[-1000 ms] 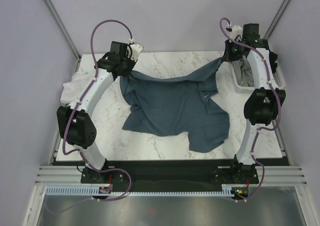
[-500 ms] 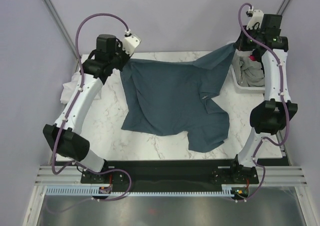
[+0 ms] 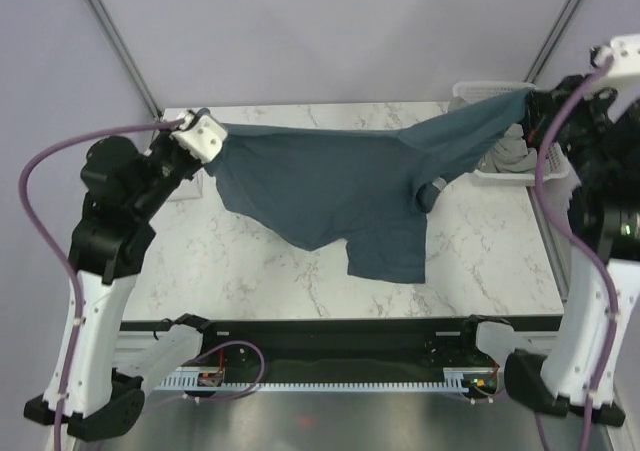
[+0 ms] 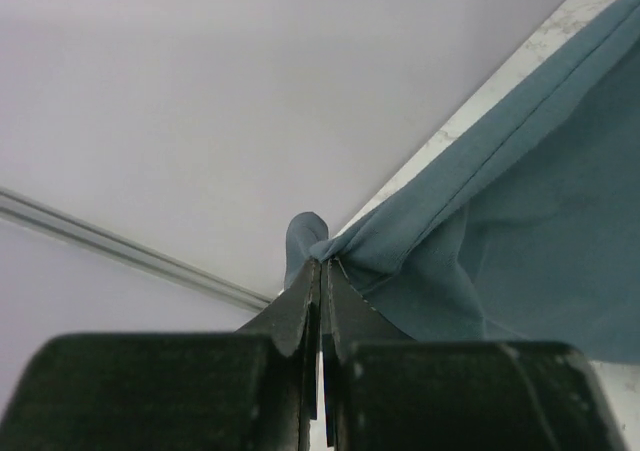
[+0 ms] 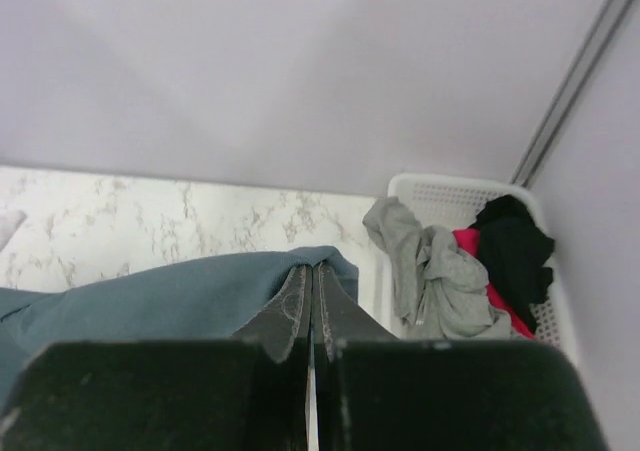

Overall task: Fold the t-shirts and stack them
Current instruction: Flatten the tshirt out

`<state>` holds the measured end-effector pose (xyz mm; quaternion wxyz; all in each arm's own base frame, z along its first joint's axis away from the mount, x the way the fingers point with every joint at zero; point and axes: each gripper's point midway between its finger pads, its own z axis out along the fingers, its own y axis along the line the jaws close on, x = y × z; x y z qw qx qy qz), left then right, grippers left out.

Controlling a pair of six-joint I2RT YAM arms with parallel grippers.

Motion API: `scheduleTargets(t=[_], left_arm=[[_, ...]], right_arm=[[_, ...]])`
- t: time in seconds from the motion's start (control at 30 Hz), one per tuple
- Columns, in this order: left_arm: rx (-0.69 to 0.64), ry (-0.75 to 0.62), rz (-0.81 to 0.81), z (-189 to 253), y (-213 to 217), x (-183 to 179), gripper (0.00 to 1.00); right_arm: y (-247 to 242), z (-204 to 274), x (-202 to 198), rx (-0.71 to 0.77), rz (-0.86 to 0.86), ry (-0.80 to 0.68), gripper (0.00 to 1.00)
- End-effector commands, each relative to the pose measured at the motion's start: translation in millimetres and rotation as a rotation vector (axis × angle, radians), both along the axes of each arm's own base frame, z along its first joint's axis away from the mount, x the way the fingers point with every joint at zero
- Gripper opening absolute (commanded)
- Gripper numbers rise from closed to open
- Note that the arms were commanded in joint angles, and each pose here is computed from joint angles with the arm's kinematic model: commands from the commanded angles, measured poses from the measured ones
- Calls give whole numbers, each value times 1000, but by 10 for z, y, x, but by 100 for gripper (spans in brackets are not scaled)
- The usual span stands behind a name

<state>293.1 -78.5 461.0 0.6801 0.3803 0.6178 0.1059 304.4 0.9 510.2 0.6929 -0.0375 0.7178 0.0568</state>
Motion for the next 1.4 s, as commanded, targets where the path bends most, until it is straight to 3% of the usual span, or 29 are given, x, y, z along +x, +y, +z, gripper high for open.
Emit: scheduleTargets(t=[0.0, 0.13, 0.23, 0.37, 0.5, 0.6, 0.7, 0.73, 0.8, 0.83, 0.9, 0.93, 1.0, 1.07, 1.1, 1.13, 1.27, 1.33, 1.37], left_arm=[[68, -104, 12, 169, 151, -313, 2], [23, -206, -31, 408, 238, -928, 2], [18, -253, -44, 507, 285, -1183, 2], [0, -337, -46, 881, 351, -1447, 2], [26, -368, -32, 1086, 364, -1396, 2], [58, -329, -13, 1035, 337, -1152, 2], [80, -248, -3, 776, 266, -800, 2], [84, -220, -2, 665, 240, -696, 2], [104, -137, -6, 295, 162, -419, 2], [106, -97, -4, 129, 129, -281, 2], [147, 46, -13, -463, 60, -41, 2], [167, 117, -18, -735, 25, 81, 2], [207, 270, -15, -1389, 35, 207, 2], [229, 386, -28, -1907, 8, 369, 2], [191, 280, -9, -1746, -14, 650, 2], [189, 295, -3, -1851, -9, 754, 2], [221, 496, 4, -2775, 19, 1259, 2], [240, 548, 0, -3027, 35, 1459, 2], [236, 530, 3, -2951, 11, 1646, 2]], right_arm=[[-103, 312, -558, 40, -128, -136, 0], [-23, 759, -1418, -1, -163, -290, 0], [37, 1034, -1840, -15, -170, -372, 0], [39, 1383, -2152, -3, -196, -477, 0], [47, 1704, -2082, -3, -182, -565, 0], [41, 1871, -1810, -6, -156, -604, 0], [-10, 1873, -1323, -15, -138, -588, 0], [-62, 1720, -980, -5, -136, -526, 0], [-92, 1651, -675, 6, -124, -507, 0], [-137, 1422, -314, 25, -117, -434, 0], [-141, 1226, 57, 22, -84, -393, 0], [-190, 854, 433, 34, -79, -297, 0], [-213, 515, 812, 29, -56, -233, 0], [-206, -213, 1324, 13, -25, -74, 0], [-187, -455, 1479, -3, -10, -30, 0], [-110, -978, 1727, -1, 25, 80, 0], [-56, -2089, 2213, -41, 76, 268, 0], [-74, -2594, 2496, -14, 79, 361, 0], [-79, -2719, 2584, -2, 77, 383, 0]])
